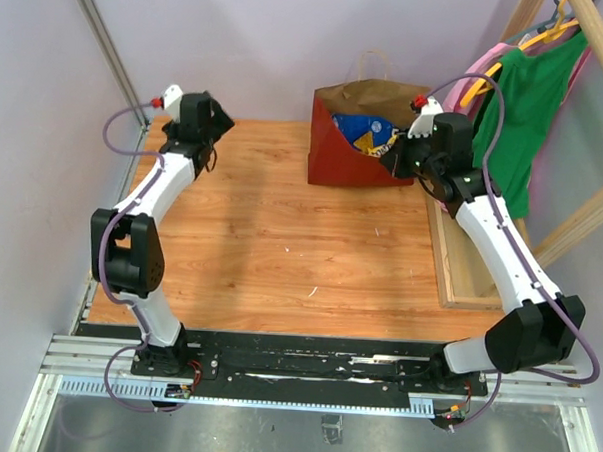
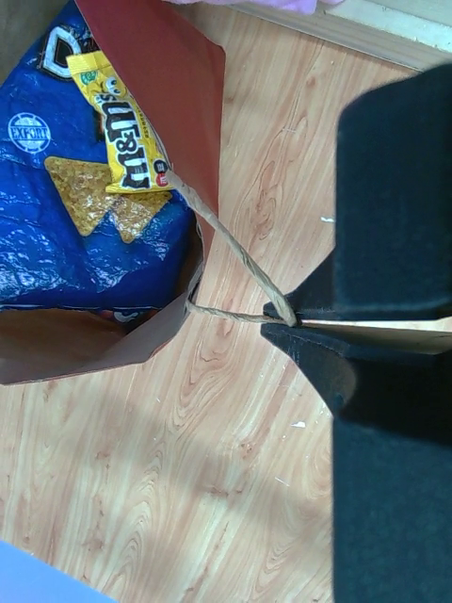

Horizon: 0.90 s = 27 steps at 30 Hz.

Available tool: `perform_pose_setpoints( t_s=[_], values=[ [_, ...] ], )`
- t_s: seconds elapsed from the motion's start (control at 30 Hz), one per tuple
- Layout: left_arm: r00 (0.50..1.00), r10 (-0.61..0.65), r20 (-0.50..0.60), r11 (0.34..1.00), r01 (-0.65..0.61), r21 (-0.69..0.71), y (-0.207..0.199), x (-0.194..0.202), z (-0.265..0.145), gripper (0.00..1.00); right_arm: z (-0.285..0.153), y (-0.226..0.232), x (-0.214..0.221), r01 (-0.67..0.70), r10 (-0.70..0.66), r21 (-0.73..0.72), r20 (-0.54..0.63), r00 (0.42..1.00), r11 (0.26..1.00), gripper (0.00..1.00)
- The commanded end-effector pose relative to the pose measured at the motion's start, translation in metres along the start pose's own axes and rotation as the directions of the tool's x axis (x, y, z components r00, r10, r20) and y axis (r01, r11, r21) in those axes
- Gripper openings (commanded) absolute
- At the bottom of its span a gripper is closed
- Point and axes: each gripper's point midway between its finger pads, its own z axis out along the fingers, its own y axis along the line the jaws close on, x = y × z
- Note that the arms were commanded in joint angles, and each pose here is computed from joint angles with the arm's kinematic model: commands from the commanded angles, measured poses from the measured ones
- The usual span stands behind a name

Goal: Take the snacks out of the paper bag
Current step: Adjust the paper bag at the center of the board.

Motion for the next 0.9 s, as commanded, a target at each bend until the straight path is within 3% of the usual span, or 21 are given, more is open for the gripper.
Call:
perform_pose_setpoints(
  t_s=[0.0,0.1,0.27,0.37,0.47,0.5,0.57,0.63,0.7,0.77,0.87],
  values=[
    [0.962,0.262,-0.075,0.866,-0.2,0.459,-0.103,-0.018,-0.041,1.0,-0.014,0.006,-0.015,-0.03,0.032,-0.024,0.053,0.998,0.999,0.01],
    [0.874,0.479,-0.081,0.57,-0.24,0.786,-0.133,0.017,-0.101,1.0,-0.01,0.003,-0.002,-0.119,0.119,-0.009,0.042,0.992,0.993,0.01],
    [0.745,0.667,-0.014,0.239,-0.196,0.951,-0.13,0.043,-0.174,1.0,-0.007,0.002,0.029,-0.24,0.24,-0.017,0.048,0.97,0.971,0.01],
    [0.673,0.722,0.158,-0.05,-0.176,0.983,-0.128,0.056,-0.243,1.0,-0.013,0.001,0.042,-0.277,0.277,-0.003,0.048,0.96,0.961,0.01],
    [0.685,0.685,0.248,-0.087,-0.261,0.962,-0.14,0.044,-0.259,1.0,-0.022,-0.002,0.051,-0.287,0.286,0.013,0.063,0.956,0.958,0.01],
    [0.705,0.663,0.252,-0.051,-0.293,0.955,-0.147,0.034,-0.255,1.0,-0.026,-0.002,0.052,-0.289,0.288,0.017,0.069,0.955,0.957,0.01],
    [0.753,0.604,0.262,0.089,-0.39,0.917,-0.164,0.007,-0.233,1.0,-0.032,-0.003,0.055,-0.299,0.296,0.025,0.08,0.952,0.954,0.01],
    [0.81,0.519,0.273,0.366,-0.499,0.786,-0.17,-0.035,-0.187,1.0,-0.037,-0.003,0.06,-0.307,0.303,0.034,0.083,0.949,0.951,0.01],
    [0.857,0.422,0.296,0.589,-0.507,0.629,-0.165,-0.068,-0.148,1.0,-0.041,-0.002,0.066,-0.311,0.308,0.033,0.082,0.948,0.95,0.01],
    [0.874,0.353,0.333,0.681,-0.484,0.55,-0.161,-0.08,-0.121,1.0,-0.042,-0.002,0.077,-0.321,0.319,0.03,0.066,0.945,0.946,0.01],
    [0.908,0.279,0.313,0.745,-0.41,0.526,-0.159,-0.081,-0.088,1.0,-0.041,-0.001,0.093,-0.337,0.336,0.025,0.042,0.941,0.941,0.01]
  ],
)
